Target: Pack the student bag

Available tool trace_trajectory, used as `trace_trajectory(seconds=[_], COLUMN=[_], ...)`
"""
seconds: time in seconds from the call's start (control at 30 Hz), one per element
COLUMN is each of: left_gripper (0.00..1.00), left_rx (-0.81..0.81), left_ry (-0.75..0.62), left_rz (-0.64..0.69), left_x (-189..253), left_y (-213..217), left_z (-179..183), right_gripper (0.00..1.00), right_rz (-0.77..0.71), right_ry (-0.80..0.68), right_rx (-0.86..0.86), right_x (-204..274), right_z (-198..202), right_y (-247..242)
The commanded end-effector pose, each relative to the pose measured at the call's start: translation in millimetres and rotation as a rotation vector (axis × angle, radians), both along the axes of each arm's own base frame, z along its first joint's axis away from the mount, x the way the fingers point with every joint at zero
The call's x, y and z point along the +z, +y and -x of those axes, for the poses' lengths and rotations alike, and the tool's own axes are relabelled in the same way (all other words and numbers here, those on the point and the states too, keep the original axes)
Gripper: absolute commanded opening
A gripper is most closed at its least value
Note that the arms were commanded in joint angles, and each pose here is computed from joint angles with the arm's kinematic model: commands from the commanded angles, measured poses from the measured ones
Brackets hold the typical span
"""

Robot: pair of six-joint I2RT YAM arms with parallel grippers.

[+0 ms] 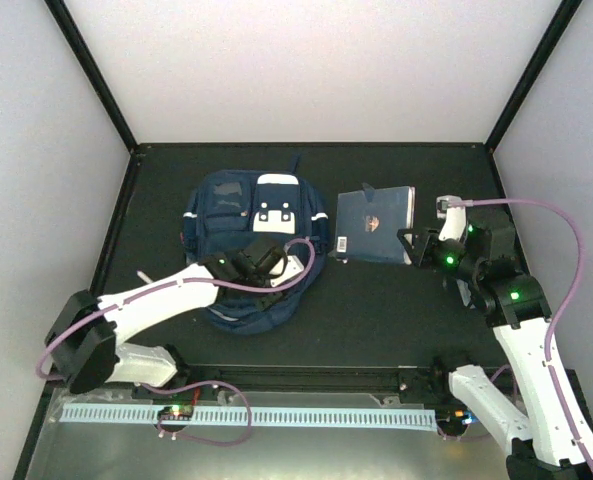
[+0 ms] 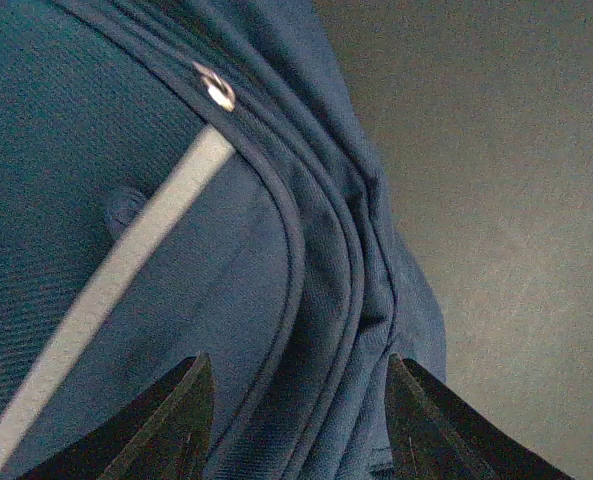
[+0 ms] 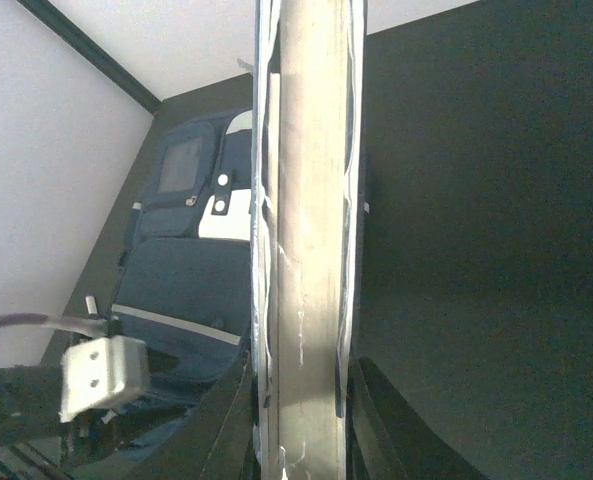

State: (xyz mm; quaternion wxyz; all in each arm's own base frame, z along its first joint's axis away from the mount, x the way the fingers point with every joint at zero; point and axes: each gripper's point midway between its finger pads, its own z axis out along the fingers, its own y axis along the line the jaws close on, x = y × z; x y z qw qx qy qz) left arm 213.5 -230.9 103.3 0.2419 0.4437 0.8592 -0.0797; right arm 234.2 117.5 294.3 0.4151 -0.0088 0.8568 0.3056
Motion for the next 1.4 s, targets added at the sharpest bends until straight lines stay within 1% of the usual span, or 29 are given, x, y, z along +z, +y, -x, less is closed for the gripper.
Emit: trace_trajectory(seconds=[0.0,0.17,0.23,0.33,0.4,0.47,0.5,0.57,0.6,0.63,0.73,0.87,0.97,1.07,1.13,1.27,1.37], left_gripper=[0.47,0.47,0.46,0.41,0.39,0.39,0.37,0.29,0.26,0.26,0.32,0.33,0.32,0.31,0.33,0.40,0.41], left_rx=[-0.079,-0.129,-0.111,-0.071,-0.054,-0.055,-0.058,-0.081,-0.097,-0.114,-0.162,-0.188,-0.188,-0.207,-0.193,-0.188,-0.181], left_ry=[0.043,0.102,0.095,0.076,0.072,0.087,0.085,0.090,0.090,0.086,0.081,0.074,0.100,0.138,0.125,0.128,0.130], left_rz=[-0.118,-0.147,-0.199,-0.264,-0.288,-0.298,-0.305,-0.291,-0.266,-0.236,-0.158,-0.160,-0.203,-0.296,-0.331,-0.335,-0.370], left_x=[-13,-27,-37,-49,-51,-51,-49,-42,-36,-28,-9,-2,-11,-30,-36,-43,-54], left_y=[5,3,9,18,21,21,21,18,14,11,4,7,9,17,20,16,20], left_z=[7,14,10,1,-2,-1,0,4,7,10,20,24,23,25,19,16,14], right_gripper=[0.02,0.02,0.02,0.02,0.02,0.02,0.03,0.03,0.03,0.03,0.03,0.03,0.03,0.03,0.03,0.03,0.03], right_rz=[-0.039,-0.043,-0.047,-0.058,-0.064,-0.068,-0.068,-0.067,-0.066,-0.066,-0.065,-0.063,-0.056,-0.046,-0.039,-0.048,-0.068], right_ry=[-0.175,-0.169,-0.167,-0.163,-0.162,-0.158,-0.159,-0.154,-0.154,-0.152,-0.149,-0.136,-0.125,-0.125,-0.125,-0.121,-0.104], right_rx=[0.017,0.017,0.019,0.027,0.030,0.033,0.036,0.035,0.035,0.037,0.042,0.043,0.047,0.044,0.039,0.041,0.065], right_x=[44,41,40,40,40,40,40,38,37,37,33,28,26,27,27,26,28], right_z=[-5,-6,-7,-6,-6,-6,-6,-6,-6,-6,-6,-7,-5,-1,1,3,3], right_y=[4,4,5,7,8,8,9,9,9,9,10,10,10,8,6,7,12])
